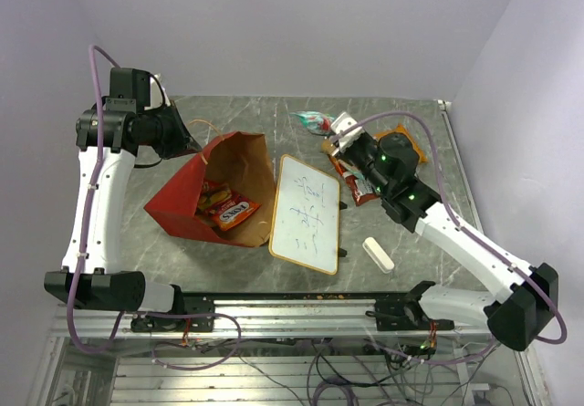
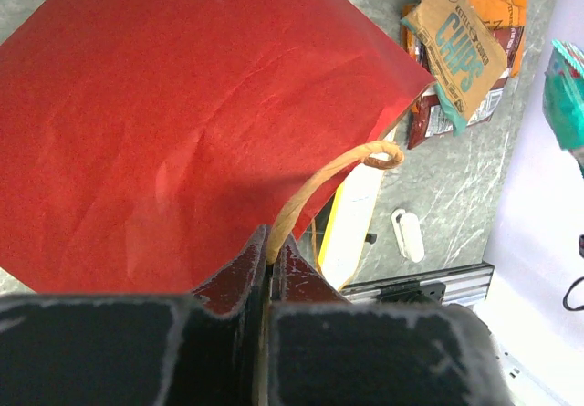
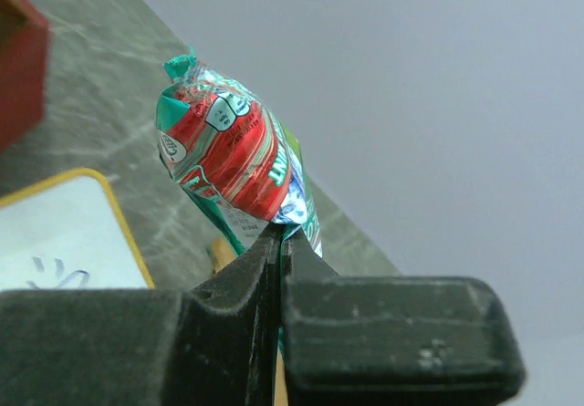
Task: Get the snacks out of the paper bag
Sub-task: Place the snack at the center of the board.
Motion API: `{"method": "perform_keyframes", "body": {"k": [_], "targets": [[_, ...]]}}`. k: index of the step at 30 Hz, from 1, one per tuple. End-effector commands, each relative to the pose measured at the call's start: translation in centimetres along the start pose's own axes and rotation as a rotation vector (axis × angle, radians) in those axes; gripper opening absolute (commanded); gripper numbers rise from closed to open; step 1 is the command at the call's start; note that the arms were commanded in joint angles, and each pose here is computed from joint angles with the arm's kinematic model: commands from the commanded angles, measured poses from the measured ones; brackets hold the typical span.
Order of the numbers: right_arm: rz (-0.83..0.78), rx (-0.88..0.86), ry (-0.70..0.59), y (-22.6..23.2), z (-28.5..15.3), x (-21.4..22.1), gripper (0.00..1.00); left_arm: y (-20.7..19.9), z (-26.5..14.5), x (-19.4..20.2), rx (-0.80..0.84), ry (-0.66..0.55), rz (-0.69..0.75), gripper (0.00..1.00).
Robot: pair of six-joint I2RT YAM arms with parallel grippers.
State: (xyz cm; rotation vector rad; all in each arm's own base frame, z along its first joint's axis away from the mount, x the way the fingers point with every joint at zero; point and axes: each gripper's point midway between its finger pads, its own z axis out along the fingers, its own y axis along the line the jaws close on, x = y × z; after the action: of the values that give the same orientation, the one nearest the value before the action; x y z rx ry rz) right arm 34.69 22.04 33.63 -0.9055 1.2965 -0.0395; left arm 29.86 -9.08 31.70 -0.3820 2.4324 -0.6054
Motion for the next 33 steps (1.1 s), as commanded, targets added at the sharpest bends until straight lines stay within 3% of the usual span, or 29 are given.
{"method": "perform_keyframes", "body": {"k": [1,8,11,16,21,33], "targets": [[0.118,0.224,0.151,-5.0,-0.2,3.6,0.0,-0.4,-0.4,-0.3,0.006,-0.017,0.011,0.07],[0.297,0.347,0.477,-8.2,0.5,11.6,0.0,-0.4,-0.6,-0.3,0.004,-0.024,0.013,0.07],[0.355,0.513,0.6,-10.4,-0.5,14.7,0.0,-0.5,-0.7,-0.2,0.008,-0.02,0.016,0.07],[0.318,0.653,0.815,-12.5,-1.8,19.1,0.0,-0.4,-0.6,-0.2,0.007,-0.017,0.015,0.07],[0.22,0.683,0.913,-13.1,-2.3,21.3,0.0,-0.6,-0.7,-0.3,0.013,-0.022,0.014,0.07],[0.21,0.555,1.036,-9.6,-0.1,26.9,0.0,-0.2,-1.5,-0.3,-0.009,-0.043,0.025,0.07]]}}
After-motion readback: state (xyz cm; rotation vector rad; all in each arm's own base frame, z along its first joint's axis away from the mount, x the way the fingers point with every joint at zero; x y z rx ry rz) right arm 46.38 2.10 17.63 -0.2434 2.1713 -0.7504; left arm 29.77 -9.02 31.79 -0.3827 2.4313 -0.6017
